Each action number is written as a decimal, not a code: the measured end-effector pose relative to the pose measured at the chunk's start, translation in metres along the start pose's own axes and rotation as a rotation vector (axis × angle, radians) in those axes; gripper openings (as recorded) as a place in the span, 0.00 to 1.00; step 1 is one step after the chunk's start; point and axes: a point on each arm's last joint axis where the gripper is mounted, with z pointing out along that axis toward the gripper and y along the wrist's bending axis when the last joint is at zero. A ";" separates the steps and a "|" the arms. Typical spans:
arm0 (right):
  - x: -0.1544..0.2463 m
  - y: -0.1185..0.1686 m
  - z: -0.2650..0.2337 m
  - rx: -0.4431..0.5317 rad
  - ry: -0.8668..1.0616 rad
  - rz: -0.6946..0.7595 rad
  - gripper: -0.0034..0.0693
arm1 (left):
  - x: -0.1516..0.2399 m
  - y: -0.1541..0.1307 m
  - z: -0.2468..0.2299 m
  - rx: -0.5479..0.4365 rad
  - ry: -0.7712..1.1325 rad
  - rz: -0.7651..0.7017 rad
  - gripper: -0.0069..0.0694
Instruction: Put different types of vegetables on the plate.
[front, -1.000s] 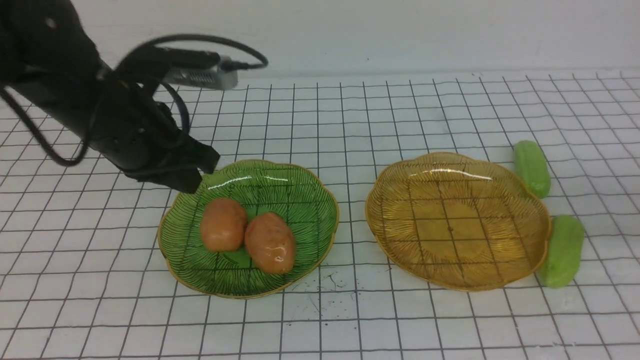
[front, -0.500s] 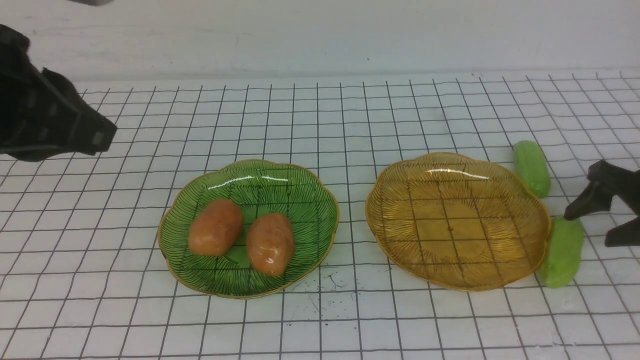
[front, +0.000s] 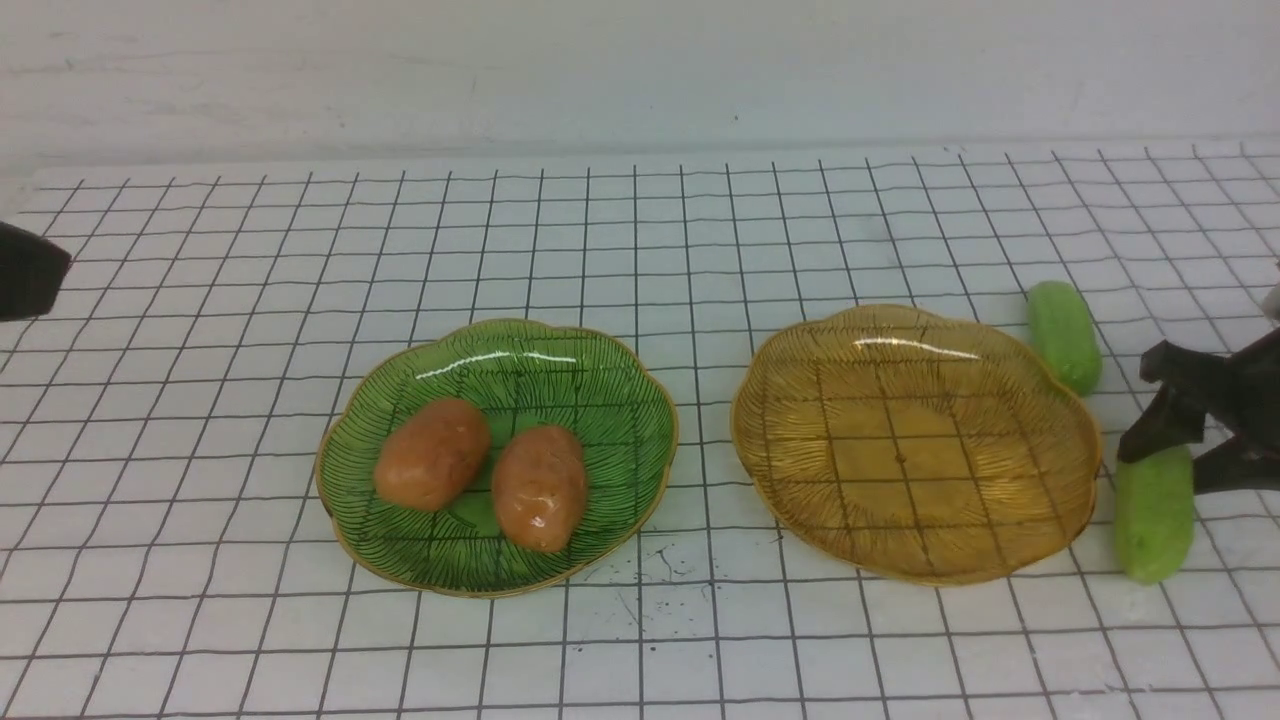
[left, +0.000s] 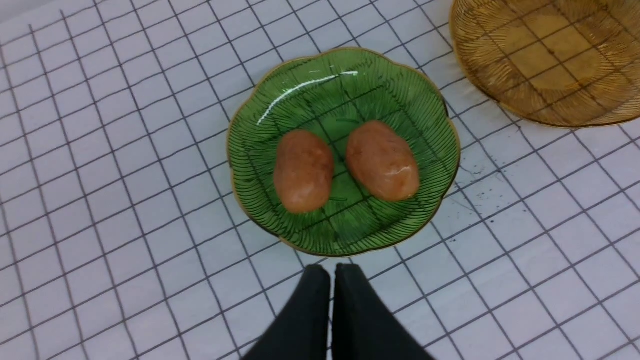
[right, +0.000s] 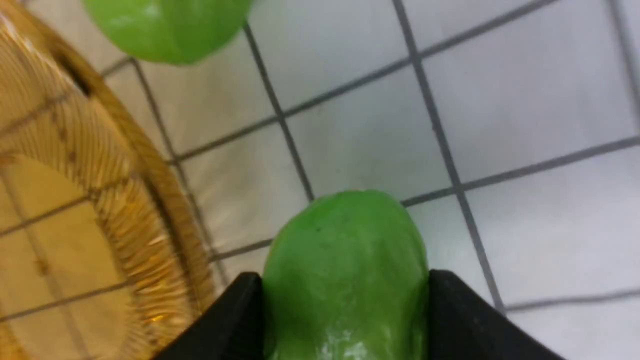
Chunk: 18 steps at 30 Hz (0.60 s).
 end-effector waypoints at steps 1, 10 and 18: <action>0.000 0.001 -0.003 -0.002 -0.007 -0.003 0.57 | 0.000 0.000 -0.001 0.000 -0.001 0.000 0.08; 0.008 0.077 -0.039 -0.181 -0.138 -0.111 0.57 | 0.002 0.002 -0.004 -0.028 -0.003 -0.022 0.08; 0.011 0.136 0.007 -0.229 -0.055 -0.290 0.58 | 0.002 0.002 -0.003 -0.029 0.000 -0.023 0.08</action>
